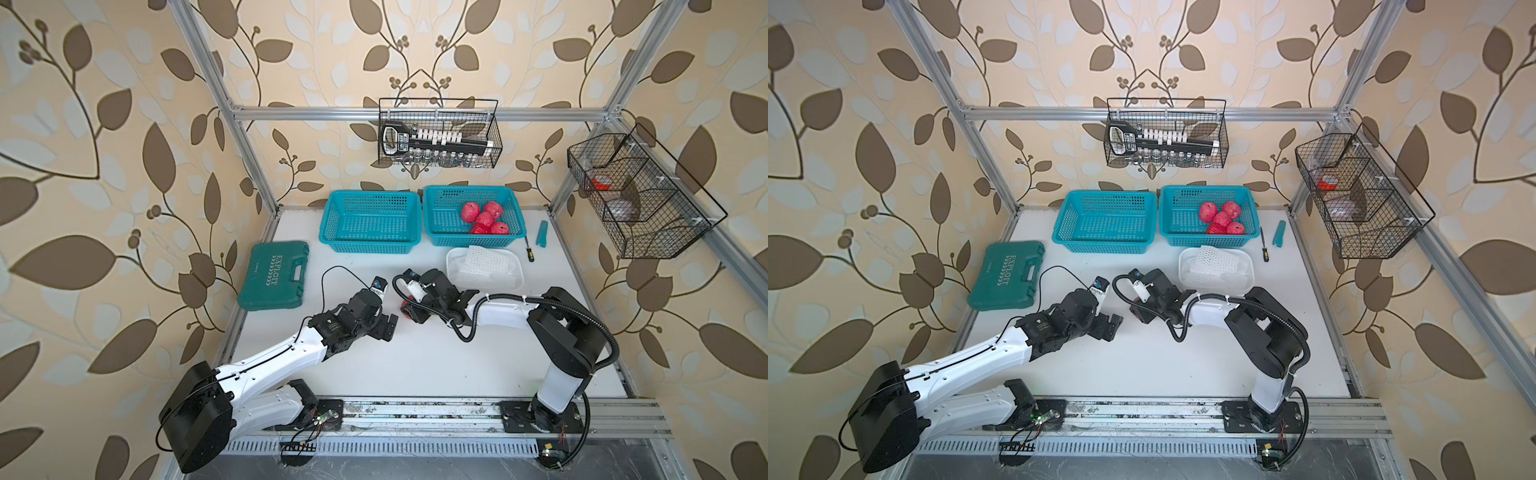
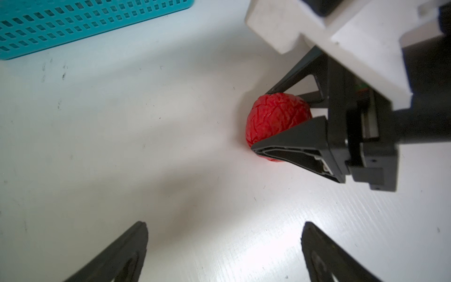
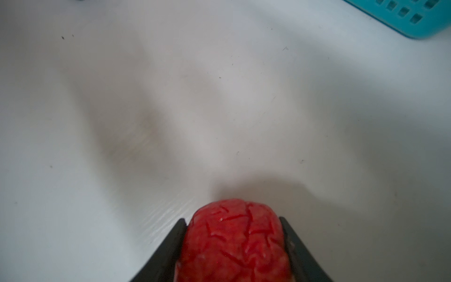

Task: Remove foam nets from apples
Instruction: Pick up the apple from the center of the board, then place the apple in the basket.

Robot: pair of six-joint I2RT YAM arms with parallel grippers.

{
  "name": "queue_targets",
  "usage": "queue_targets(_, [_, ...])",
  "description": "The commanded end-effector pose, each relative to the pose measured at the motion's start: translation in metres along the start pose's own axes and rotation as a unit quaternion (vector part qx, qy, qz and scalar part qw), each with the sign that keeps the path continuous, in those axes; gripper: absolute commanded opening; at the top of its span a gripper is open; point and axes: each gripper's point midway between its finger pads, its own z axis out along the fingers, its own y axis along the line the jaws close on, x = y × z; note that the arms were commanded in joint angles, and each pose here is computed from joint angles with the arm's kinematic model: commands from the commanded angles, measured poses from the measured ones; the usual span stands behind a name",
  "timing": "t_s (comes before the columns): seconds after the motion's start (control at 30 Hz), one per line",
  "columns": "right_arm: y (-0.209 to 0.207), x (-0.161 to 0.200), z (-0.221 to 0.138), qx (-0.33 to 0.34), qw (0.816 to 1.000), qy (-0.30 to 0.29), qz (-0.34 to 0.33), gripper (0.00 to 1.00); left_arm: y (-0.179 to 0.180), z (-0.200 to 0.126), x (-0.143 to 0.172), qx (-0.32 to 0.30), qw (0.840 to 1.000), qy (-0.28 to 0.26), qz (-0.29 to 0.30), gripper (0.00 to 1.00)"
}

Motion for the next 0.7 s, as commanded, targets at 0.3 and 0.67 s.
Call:
queue_targets(0.3, [-0.094,-0.123,-0.082,0.003,0.975,-0.174,0.137,0.37,-0.022,-0.001,-0.097,0.016,0.992,-0.117,0.051,0.99])
queue_targets(0.67, [-0.333,-0.115,-0.109,0.221,0.903,-0.199,0.311,0.37,-0.083,0.048,-0.153,0.110,0.986,-0.081,0.095,0.99])
